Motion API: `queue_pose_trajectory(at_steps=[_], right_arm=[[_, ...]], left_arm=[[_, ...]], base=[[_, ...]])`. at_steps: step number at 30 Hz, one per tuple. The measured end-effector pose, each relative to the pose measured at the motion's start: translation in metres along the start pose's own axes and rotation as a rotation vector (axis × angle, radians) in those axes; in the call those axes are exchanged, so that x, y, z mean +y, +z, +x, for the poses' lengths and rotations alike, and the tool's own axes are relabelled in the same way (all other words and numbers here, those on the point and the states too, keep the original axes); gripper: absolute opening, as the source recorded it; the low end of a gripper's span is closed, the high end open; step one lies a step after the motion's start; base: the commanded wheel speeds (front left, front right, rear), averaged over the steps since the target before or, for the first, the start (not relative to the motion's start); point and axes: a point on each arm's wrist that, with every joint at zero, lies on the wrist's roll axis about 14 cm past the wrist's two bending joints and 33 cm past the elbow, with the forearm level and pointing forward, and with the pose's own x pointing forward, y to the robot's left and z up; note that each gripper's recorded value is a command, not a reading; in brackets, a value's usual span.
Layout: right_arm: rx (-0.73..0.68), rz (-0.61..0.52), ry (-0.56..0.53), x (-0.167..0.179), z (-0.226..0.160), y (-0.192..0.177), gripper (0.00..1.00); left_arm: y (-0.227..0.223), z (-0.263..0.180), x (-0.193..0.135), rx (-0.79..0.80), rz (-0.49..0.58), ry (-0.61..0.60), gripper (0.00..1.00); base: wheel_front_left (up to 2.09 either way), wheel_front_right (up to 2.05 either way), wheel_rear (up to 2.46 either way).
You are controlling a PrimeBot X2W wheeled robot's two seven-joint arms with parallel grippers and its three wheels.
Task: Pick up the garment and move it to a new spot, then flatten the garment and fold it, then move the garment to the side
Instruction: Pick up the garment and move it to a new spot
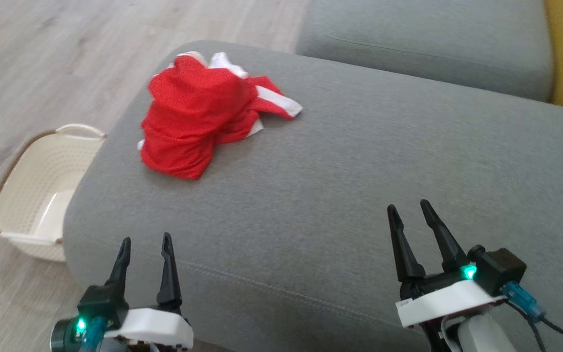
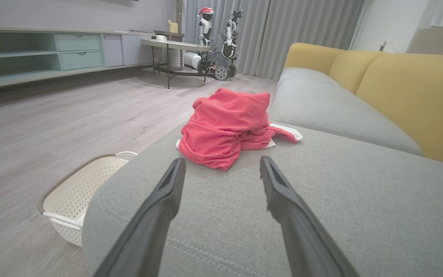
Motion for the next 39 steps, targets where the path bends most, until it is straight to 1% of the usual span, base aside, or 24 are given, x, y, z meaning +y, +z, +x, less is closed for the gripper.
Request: queue_pose_trajectory(at_steps=[9,15,21,28,31,34,39], right_arm=[[0.011,0.002,0.077,0.022,0.012,-0.003,1.0],[0.011,0.007,0.086,0.025,0.012,-0.003,1.0],[0.01,0.018,0.081,0.025,0.009,-0.003,1.0],[0.005,0.036,0.037,0.011,0.006,-0.004,1.0],[0.005,0.025,0.004,-0.002,0.005,-0.005,1.0],[-0.009,0.021,-0.034,-0.017,0.006,-0.003,1.0],[-0.016,0.025,-0.103,-0.045,0.006,-0.004,1.0]], left_arm=[[0.005,-0.011,0.025,-0.016,0.0,0.083,1.0],[0.006,-0.013,0.029,-0.02,-0.016,0.094,1.0],[0.003,-0.012,0.027,-0.009,-0.02,0.085,1.0],[0.001,-0.004,0.031,0.002,0.003,0.088,1.0],[-0.002,0.005,0.024,0.015,0.027,0.048,1.0],[-0.001,0.021,0.018,0.013,0.044,0.019,1.0],[0.008,0.067,0.01,-0.016,0.06,-0.03,1.0]], base=[[0.0,0.0,0.0],[0.0,0.0,0.0],[0.0,0.0,0.0],[0.0,0.0,0.0],[0.0,0.0,0.0],[0.0,0.0,0.0],[0.0,0.0,0.0]])
